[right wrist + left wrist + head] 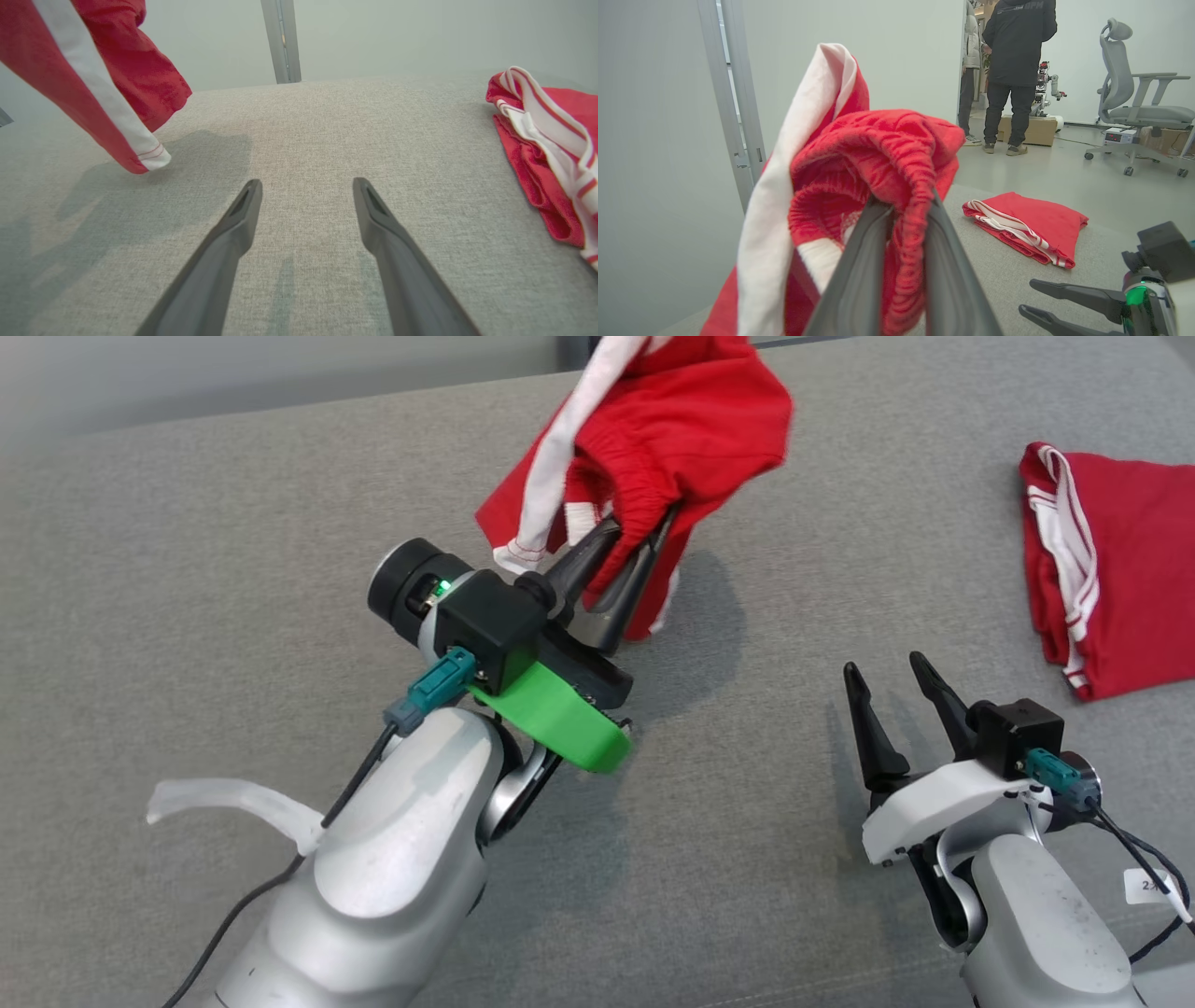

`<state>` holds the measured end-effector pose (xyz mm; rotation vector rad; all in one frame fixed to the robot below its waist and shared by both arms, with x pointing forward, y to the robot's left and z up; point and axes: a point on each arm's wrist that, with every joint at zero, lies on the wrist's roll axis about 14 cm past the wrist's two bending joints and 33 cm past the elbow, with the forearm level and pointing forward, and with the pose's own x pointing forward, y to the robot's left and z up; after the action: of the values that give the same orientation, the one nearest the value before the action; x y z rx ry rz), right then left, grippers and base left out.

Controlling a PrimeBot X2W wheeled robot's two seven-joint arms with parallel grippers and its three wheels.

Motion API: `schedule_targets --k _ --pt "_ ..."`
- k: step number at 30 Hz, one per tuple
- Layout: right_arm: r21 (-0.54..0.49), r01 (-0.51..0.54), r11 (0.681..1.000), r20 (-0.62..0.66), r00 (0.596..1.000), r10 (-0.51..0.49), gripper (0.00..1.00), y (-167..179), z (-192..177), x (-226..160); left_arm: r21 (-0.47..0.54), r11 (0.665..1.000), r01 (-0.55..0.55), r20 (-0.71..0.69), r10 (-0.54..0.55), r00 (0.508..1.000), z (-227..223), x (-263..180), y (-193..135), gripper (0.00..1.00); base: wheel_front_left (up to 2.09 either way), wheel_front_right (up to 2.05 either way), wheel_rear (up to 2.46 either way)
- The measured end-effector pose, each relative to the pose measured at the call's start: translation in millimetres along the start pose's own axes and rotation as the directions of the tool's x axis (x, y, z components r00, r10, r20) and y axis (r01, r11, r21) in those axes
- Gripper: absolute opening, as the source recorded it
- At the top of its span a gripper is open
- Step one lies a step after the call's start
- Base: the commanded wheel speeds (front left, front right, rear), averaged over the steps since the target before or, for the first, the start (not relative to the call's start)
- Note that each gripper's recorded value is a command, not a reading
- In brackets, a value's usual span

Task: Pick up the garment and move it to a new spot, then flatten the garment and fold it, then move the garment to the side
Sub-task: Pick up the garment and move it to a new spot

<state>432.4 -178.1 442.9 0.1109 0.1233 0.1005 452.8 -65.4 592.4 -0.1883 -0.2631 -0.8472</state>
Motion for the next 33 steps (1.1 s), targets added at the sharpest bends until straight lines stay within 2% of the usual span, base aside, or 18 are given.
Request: schedule_targets --k 2,5,7,10,12,13,16,18,25,33 --pt "0.002 0.034 0.999 0.002 0.999 -0.034 1.0 -11 1 -6 -0.044 0.999 0.025 -0.016 -0.026 1.0 -9 5 -9 0.0 0.0 0.0 0.0" --pt "0.006 0.083 0.997 -0.005 0.997 -0.083 1.0 -26 -1 -16 -0.075 0.996 -0.042 -0.169 0.028 0.985 -60 -12 11 0.0 0.0 0.0 0.0" --pt "0.01 0.107 0.994 -0.012 0.994 -0.107 1.0 -33 -3 -22 -0.082 0.991 -0.11 -0.286 0.082 0.955 -97 -35 29 0.0 0.0 0.0 0.0" --pt "0.011 0.13 0.991 -0.019 0.991 -0.13 1.0 -40 -6 -26 -0.109 0.977 -0.182 -0.442 0.117 0.889 -146 -71 34 0.01 0.0 0.0 0.0" --pt "0.012 0.136 0.991 -0.025 0.99 -0.135 1.0 -42 -8 -27 -0.114 0.969 -0.219 -0.495 0.136 0.858 -161 -88 37 0.53 0.0 0.0 0.0" --pt "0.012 0.132 0.991 -0.026 0.991 -0.131 1.0 -41 -8 -26 -0.12 0.961 -0.251 -0.514 0.156 0.843 -167 -97 40 1.0 0.0 0.0 0.0" --pt "0.008 0.107 0.994 -0.024 0.994 -0.106 1.0 -34 -8 -22 -0.119 0.917 -0.38 -0.533 0.264 0.804 -170 -122 61 1.0 0.0 0.0 0.0" --pt "0.003 0.081 0.997 -0.02 0.997 -0.081 1.0 -26 -6 -19 -0.107 0.889 -0.445 -0.506 0.337 0.794 -159 -129 76 1.0 0.0 0.0 0.0" --pt "0.004 -0.07 0.998 -0.005 0.998 0.07 1.0 24 -2 -4 -0.029 0.811 -0.584 -0.413 0.522 0.746 -123 -167 104 1.0 0.0 0.0 0.0" --pt "-0.018 -0.213 0.977 -0.034 0.977 0.213 1.0 67 -9 5 -0.011 0.756 -0.655 -0.363 0.607 0.707 -102 -204 104 1.0 0.0 0.0 0.0"
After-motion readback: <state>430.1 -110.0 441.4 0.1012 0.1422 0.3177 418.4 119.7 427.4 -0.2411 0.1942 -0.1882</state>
